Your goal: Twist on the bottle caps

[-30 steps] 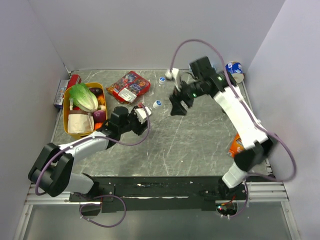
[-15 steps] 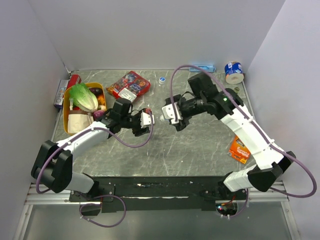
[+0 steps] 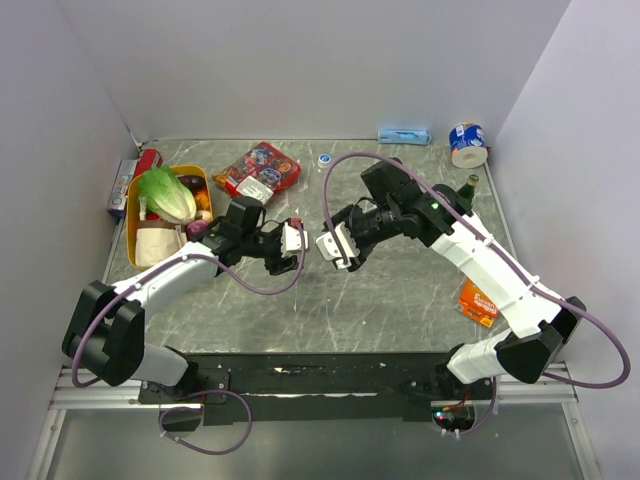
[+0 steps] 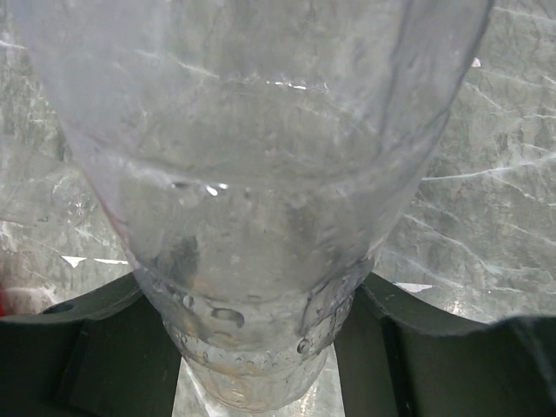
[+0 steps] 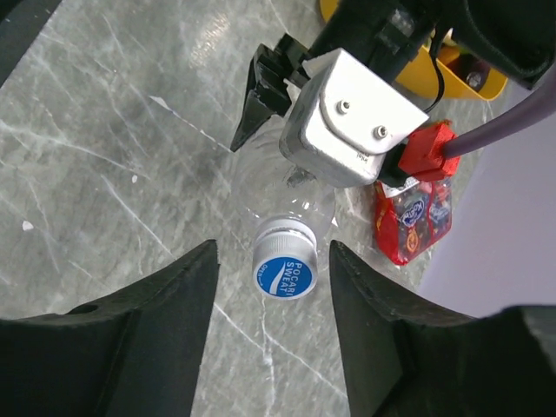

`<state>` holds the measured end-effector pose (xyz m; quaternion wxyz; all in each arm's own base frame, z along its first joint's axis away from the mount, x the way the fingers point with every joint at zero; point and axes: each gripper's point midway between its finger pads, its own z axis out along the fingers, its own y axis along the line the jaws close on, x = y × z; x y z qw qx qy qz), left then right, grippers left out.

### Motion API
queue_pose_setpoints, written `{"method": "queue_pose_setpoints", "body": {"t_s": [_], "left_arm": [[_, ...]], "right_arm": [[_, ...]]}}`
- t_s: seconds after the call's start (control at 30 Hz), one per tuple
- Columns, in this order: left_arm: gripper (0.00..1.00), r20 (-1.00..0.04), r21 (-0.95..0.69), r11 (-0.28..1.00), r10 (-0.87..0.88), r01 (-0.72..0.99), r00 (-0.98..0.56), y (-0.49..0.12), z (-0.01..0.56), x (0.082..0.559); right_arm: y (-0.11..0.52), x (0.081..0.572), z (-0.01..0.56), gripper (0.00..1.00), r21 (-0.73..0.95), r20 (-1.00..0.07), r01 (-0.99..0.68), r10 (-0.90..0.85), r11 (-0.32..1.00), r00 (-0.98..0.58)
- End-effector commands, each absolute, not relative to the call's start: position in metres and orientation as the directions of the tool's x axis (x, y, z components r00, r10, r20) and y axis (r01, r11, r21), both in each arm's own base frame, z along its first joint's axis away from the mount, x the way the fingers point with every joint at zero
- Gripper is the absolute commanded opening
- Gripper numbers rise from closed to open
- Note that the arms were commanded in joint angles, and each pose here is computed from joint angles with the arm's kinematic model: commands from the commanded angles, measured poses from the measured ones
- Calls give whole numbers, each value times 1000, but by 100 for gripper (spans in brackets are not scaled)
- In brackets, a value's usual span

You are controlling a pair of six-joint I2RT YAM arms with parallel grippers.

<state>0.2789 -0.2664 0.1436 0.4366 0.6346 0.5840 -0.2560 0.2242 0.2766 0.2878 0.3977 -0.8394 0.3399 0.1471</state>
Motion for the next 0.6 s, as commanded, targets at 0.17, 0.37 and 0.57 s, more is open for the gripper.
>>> {"method": "queue_pose_setpoints", "body": {"t_s": [0.17, 0.37, 0.57], "left_arm": [[1, -863, 319, 47, 428, 947, 270, -281, 182, 283], [1, -883, 316, 148, 406, 937, 234, -281, 192, 296], [1, -884, 468, 605, 299, 645, 361, -260, 266, 338]], "right_arm": [[277, 240, 284, 42, -562, -504, -723, -526, -403, 685], [284, 249, 282, 25, -453, -592, -834, -594, -314, 545], [299, 279, 279, 20, -7, -735, -997, -677, 76, -46]]}}
